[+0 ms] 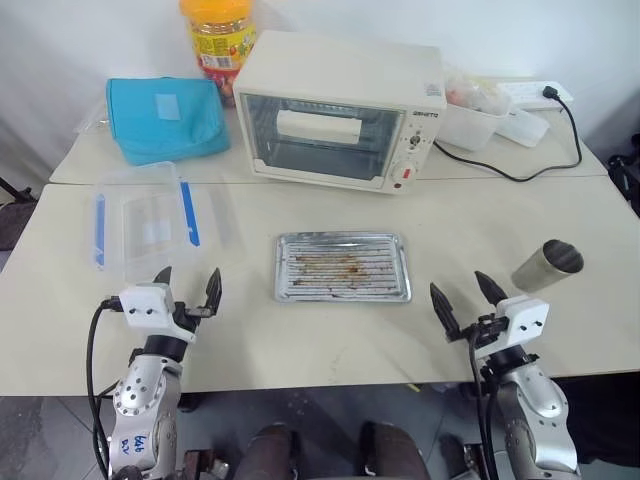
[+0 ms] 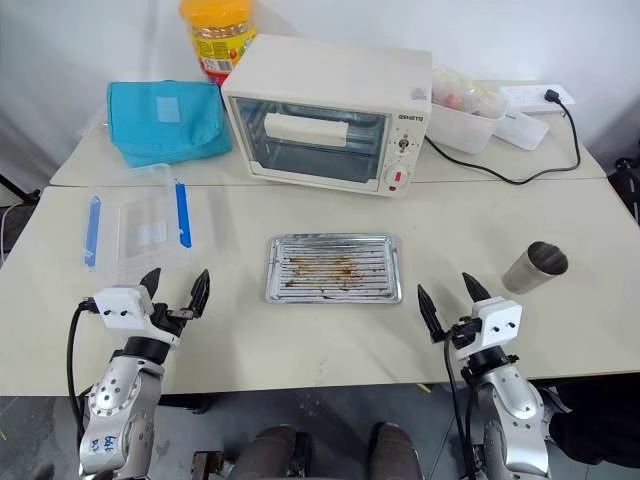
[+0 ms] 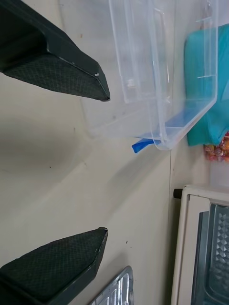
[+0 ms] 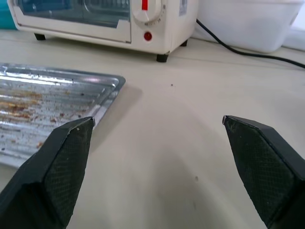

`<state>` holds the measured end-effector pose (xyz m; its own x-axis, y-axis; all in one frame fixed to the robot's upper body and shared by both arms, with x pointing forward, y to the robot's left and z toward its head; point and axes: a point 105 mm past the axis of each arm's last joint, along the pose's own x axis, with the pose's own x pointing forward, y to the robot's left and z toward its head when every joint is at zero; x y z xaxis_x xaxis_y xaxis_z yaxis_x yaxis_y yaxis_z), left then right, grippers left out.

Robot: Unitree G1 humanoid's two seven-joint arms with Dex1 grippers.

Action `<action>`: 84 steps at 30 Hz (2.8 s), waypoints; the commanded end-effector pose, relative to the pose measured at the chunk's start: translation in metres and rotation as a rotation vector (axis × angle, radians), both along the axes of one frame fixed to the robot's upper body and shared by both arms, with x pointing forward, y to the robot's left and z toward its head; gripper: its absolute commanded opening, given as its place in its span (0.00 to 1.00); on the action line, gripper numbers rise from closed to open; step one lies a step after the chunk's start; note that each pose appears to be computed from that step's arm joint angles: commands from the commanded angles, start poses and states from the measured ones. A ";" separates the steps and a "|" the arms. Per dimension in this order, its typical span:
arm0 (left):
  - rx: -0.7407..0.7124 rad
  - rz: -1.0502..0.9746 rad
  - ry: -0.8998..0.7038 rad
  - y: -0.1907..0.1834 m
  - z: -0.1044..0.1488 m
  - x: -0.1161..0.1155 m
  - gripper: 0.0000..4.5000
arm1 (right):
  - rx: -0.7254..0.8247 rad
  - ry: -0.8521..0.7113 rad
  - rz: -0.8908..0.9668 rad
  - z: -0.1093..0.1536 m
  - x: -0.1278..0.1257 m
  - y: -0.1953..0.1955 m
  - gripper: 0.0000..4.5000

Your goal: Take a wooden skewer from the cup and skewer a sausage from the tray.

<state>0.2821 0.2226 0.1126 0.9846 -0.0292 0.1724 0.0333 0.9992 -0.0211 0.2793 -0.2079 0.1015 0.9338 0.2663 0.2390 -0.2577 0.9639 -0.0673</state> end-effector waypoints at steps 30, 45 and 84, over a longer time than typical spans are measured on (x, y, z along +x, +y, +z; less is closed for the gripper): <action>0.010 -0.026 -0.003 -0.006 0.007 -0.004 1.00 | -0.045 -0.039 0.065 0.018 -0.003 0.016 1.00; 0.012 -0.025 -0.002 -0.006 0.005 0.000 1.00 | -0.047 -0.033 0.060 0.019 -0.004 0.018 1.00; 0.016 -0.027 0.014 -0.007 -0.002 -0.004 1.00 | -0.055 -0.012 0.105 0.016 -0.002 0.025 1.00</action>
<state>0.2804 0.2146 0.1015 0.9914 -0.0538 0.1190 0.0571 0.9981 -0.0249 0.2799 -0.1835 0.1066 0.9118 0.3590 0.1994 -0.3447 0.9330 -0.1036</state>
